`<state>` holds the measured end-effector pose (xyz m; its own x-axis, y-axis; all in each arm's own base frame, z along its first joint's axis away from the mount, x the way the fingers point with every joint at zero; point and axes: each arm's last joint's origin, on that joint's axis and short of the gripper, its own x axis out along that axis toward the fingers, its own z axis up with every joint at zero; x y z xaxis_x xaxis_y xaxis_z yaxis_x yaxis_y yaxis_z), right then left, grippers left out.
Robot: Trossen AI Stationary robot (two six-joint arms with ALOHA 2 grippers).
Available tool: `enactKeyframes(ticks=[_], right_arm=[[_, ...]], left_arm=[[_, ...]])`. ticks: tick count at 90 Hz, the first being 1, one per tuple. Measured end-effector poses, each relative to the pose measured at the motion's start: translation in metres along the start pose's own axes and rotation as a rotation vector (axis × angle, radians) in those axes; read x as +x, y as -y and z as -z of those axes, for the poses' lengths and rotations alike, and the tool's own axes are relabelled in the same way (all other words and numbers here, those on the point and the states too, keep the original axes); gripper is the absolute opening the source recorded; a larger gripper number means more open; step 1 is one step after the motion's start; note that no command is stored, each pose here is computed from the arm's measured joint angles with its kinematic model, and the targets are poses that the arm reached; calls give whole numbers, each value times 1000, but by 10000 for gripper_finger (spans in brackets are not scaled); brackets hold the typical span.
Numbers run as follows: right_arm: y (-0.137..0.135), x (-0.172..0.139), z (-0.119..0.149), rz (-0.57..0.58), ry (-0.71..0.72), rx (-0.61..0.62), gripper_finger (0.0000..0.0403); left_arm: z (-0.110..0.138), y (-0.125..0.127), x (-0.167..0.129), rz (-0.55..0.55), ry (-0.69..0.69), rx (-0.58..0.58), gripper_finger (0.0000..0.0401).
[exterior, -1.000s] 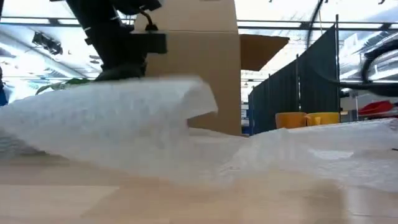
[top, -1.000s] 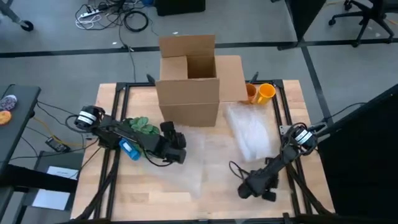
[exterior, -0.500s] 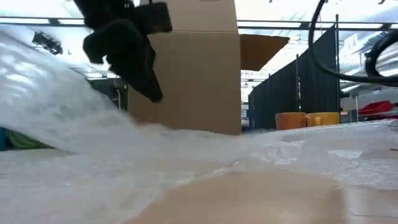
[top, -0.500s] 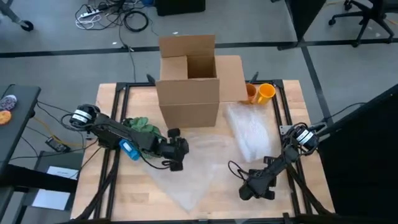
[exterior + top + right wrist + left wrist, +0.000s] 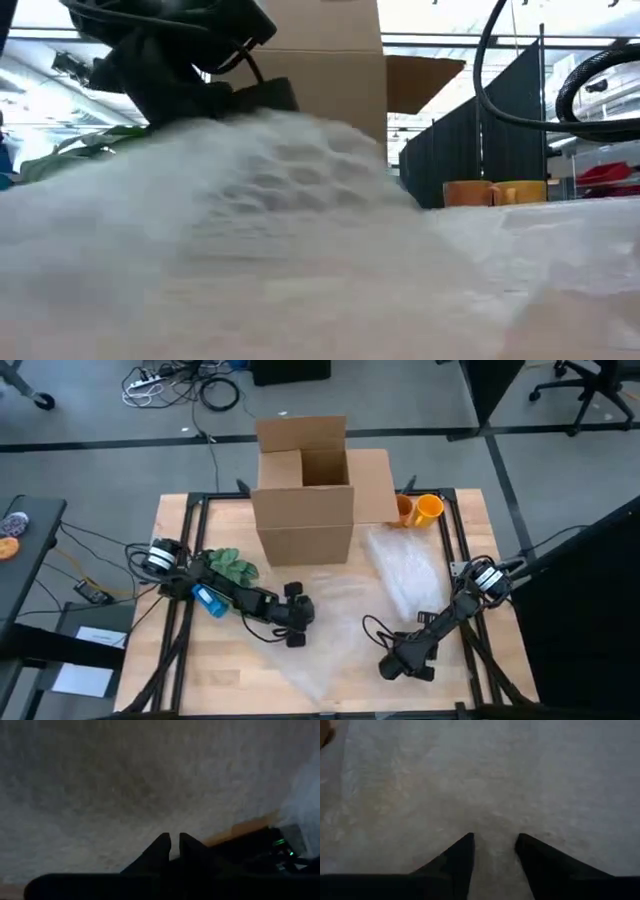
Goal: Wrap mug
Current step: Wrap the yellow mug with the bubble wrap
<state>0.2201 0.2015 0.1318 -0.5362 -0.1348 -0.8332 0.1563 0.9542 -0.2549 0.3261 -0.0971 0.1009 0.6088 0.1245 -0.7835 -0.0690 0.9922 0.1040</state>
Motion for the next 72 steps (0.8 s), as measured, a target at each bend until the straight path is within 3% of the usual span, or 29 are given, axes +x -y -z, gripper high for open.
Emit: enactKeyframes(ticks=[10, 14, 24, 35, 54, 72], right_arm=[[-1, 0, -3, -19, 19, -5, 22], [-2, 0, -4, -21, 36, -8, 22], [-5, -1, -8, -35, 97, -16, 22], [-8, -4, -15, -84, 172, -24, 22], [-7, -7, -21, -123, 209, -11, 22], [-8, -7, -22, -102, 243, -2, 22]], left_arm=[[-11, 0, -12, 7, 12, 5, 26], [-17, -1, -19, 2, 5, 8, 12], [-37, -6, -43, -16, -7, 9, 9], [-76, -11, -91, 2, 77, -44, 3], [-117, -20, -172, -39, 189, -15, 1], [-128, -34, -245, -172, 370, -75, 0]])
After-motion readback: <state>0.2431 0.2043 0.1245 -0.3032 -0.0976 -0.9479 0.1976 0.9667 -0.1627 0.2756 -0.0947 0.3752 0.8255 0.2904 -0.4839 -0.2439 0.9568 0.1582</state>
